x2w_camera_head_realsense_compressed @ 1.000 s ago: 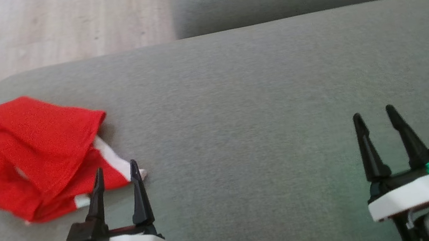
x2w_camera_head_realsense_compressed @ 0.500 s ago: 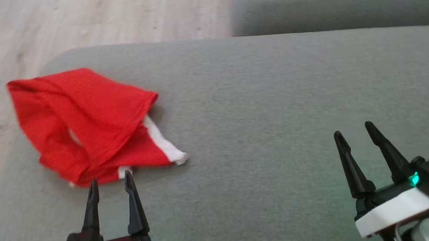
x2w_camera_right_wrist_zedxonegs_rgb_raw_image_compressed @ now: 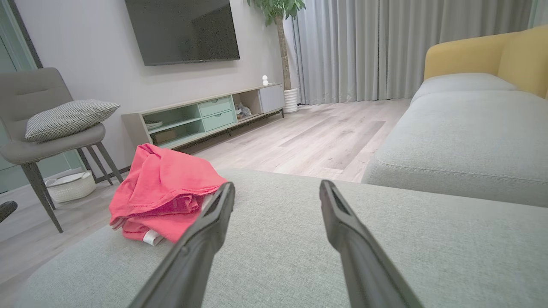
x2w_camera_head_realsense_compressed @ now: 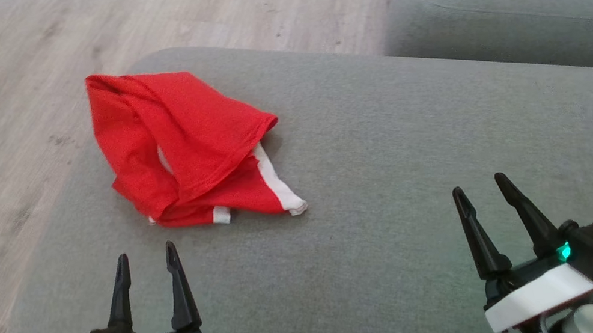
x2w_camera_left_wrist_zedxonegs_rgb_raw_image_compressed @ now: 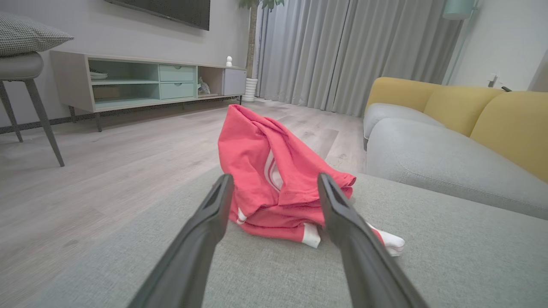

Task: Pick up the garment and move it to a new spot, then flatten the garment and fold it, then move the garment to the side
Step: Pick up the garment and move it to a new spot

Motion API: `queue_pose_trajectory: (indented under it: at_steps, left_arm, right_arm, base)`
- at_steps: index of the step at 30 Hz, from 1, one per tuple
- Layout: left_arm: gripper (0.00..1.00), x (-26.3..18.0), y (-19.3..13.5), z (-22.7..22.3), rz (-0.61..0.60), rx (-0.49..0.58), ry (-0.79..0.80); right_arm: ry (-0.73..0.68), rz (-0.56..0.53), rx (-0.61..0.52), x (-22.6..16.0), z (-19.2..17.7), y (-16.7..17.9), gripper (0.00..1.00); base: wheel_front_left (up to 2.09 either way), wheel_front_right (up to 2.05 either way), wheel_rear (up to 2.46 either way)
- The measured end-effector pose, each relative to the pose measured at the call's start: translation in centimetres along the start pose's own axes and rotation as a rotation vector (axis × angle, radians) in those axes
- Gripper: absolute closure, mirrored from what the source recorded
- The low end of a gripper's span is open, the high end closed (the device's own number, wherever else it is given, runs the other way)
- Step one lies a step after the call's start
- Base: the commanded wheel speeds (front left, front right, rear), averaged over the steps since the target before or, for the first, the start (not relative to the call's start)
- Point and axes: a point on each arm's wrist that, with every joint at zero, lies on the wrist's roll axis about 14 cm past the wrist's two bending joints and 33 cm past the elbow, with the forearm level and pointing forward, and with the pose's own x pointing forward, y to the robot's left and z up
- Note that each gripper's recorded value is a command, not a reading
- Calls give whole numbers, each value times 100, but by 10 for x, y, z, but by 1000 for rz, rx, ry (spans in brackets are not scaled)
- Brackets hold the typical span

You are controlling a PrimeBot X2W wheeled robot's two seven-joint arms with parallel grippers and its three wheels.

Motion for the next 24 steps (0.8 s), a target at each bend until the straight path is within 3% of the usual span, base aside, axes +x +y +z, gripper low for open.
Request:
queue_pose_trajectory:
  at_steps: [9, 16, 24]
  left_arm:
    - [0, -7, 11, -2, 32, 5, 5]
    - [0, 3, -2, -10, -34, 63, 35]
    - [0, 92, -31, 18, -197, 212, 42]
  right_arm:
    - [13, 43, 5, 6, -5, 12, 0]
    - [22, 16, 17, 3, -9, 4, 0]
    - [43, -40, 27, 10, -22, -23, 0]
  base:
    - [0, 0, 0]
    - [0, 0, 0]
    - [0, 0, 0]
